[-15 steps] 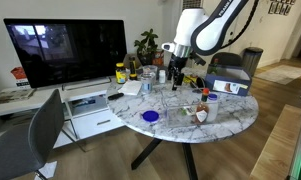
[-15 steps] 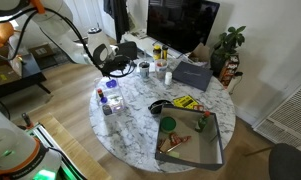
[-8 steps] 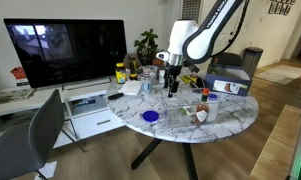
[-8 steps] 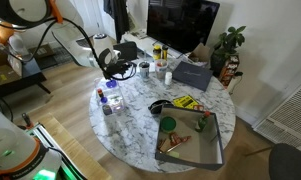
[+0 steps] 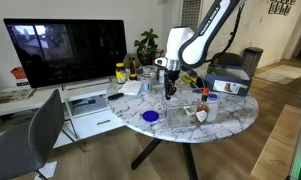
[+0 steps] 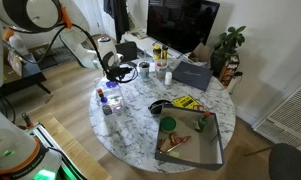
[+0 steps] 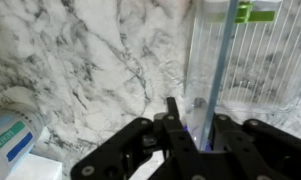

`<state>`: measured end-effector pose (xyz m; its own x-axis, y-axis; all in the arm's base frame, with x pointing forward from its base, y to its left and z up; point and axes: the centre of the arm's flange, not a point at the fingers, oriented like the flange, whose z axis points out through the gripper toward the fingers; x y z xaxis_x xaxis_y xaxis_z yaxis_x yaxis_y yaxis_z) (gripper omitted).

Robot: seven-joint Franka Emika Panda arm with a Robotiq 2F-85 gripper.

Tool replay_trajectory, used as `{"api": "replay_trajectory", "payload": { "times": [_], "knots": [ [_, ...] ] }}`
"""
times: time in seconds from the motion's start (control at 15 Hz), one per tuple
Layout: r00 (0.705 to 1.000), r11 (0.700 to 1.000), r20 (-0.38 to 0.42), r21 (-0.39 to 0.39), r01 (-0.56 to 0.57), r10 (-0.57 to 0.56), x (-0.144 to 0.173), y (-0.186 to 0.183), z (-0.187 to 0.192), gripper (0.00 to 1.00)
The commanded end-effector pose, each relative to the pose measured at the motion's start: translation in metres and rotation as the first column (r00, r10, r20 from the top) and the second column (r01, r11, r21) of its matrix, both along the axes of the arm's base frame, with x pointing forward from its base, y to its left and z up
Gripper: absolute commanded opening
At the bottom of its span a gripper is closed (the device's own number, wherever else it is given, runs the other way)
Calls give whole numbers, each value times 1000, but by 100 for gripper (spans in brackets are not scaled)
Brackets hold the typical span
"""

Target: Move the clear container backwards.

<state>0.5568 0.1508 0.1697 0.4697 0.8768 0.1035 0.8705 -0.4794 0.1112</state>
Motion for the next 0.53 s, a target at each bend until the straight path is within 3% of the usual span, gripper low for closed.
{"api": "replay_trajectory", "payload": {
  "times": [0.0,0.47],
  "knots": [
    [999,1000,-46,-24,-4,3,2,0,-2,0],
    [994,998,-87,15,63,-61,4,-24,28,1]
  ]
}}
